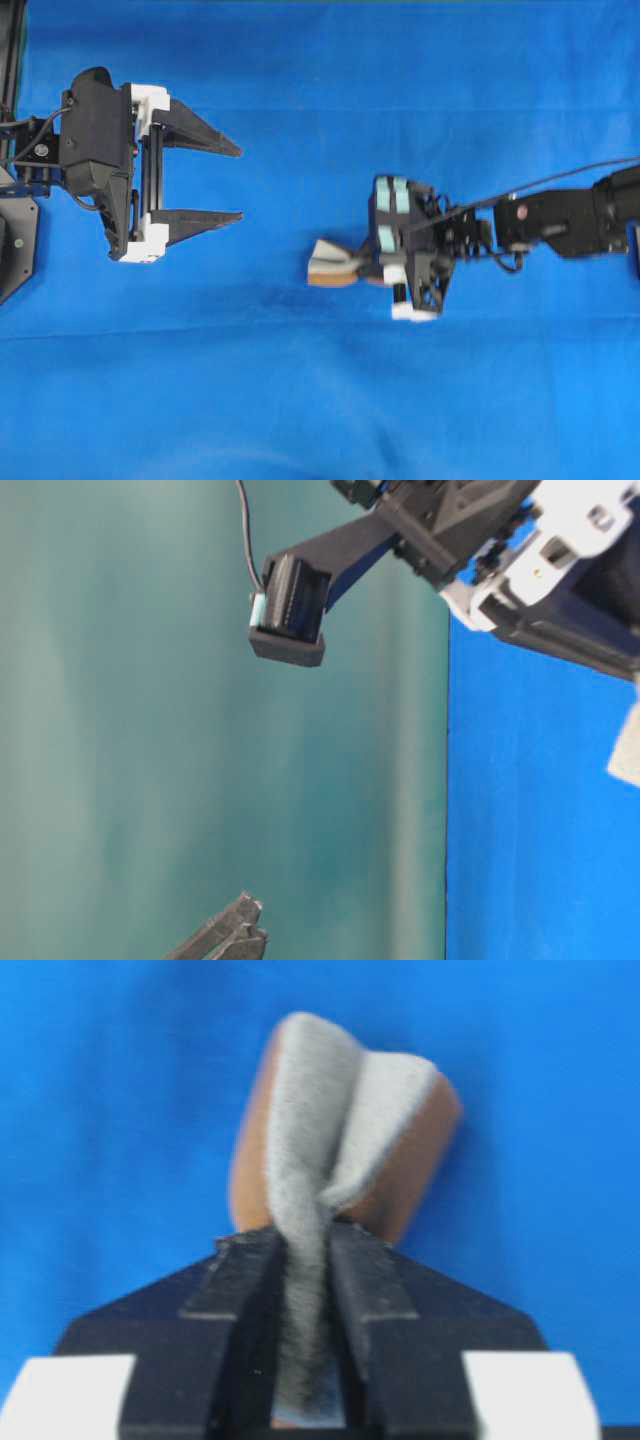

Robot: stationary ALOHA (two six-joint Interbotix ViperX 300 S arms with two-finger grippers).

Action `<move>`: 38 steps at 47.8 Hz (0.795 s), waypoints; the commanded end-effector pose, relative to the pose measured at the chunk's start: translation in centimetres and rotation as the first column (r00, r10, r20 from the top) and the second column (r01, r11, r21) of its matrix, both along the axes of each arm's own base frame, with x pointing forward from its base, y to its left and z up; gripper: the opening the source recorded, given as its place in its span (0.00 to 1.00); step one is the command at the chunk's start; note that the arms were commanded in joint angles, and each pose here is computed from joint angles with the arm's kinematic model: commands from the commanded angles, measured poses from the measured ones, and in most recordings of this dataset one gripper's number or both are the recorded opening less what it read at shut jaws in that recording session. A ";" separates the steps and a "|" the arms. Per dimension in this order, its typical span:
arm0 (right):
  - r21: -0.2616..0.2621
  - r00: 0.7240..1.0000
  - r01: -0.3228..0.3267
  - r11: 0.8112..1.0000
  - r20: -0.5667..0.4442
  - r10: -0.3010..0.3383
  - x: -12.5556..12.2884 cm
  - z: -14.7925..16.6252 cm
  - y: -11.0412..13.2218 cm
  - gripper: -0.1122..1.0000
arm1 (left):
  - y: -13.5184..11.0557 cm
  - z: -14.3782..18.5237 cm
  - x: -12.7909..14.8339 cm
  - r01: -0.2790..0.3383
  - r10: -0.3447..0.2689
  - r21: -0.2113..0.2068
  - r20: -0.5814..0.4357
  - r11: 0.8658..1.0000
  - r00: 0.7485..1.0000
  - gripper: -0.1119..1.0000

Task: Hand over the sponge with the left arm and wipe it with the right arm.
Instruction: 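Sweep the held sponge back and forth with the right gripper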

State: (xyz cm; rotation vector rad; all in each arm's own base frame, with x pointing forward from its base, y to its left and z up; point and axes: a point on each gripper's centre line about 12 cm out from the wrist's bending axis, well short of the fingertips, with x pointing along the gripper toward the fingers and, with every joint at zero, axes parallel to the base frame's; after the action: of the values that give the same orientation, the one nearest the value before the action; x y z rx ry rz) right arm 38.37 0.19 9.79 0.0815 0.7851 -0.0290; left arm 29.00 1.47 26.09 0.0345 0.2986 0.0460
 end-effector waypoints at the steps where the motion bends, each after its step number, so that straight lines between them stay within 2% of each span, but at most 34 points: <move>1: -0.017 0.997 0.071 0.997 0.035 -0.070 -0.1 1.4 -3.4 0.28 | 0.0 0.7 0.2 0.002 -0.002 0.003 0.026 1.000 1.000 0.91; 9: -0.053 0.983 0.181 0.982 0.039 -0.179 -1.2 1.5 -9.0 0.28 | 0.0 0.6 0.2 0.001 -0.001 0.001 0.023 1.000 1.000 0.91; 20: -0.087 0.965 0.256 0.963 0.080 -0.249 -1.9 2.1 -13.3 0.28 | 0.0 0.7 0.2 0.001 -0.001 0.001 0.025 1.000 1.000 0.91; 29: -0.085 0.965 0.256 0.963 0.080 -0.250 -2.0 2.0 -13.2 0.28 | 0.0 0.7 0.1 0.001 -0.001 0.001 0.026 1.000 1.000 0.91; 33: -0.074 0.971 0.234 0.970 0.075 -0.228 -1.7 1.8 -12.0 0.28 | 0.0 0.6 0.2 0.002 -0.002 0.003 0.023 1.000 1.000 0.91; 38: -0.059 0.983 0.175 0.983 0.070 -0.171 -1.1 1.6 -9.2 0.28 | 0.0 0.7 0.2 0.002 -0.002 0.003 0.024 1.000 1.000 0.91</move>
State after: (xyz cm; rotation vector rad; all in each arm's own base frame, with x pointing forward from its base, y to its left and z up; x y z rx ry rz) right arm 36.53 -10.95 10.17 0.1022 0.7478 -0.2610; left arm 29.00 1.47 26.09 0.0330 0.2986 0.0462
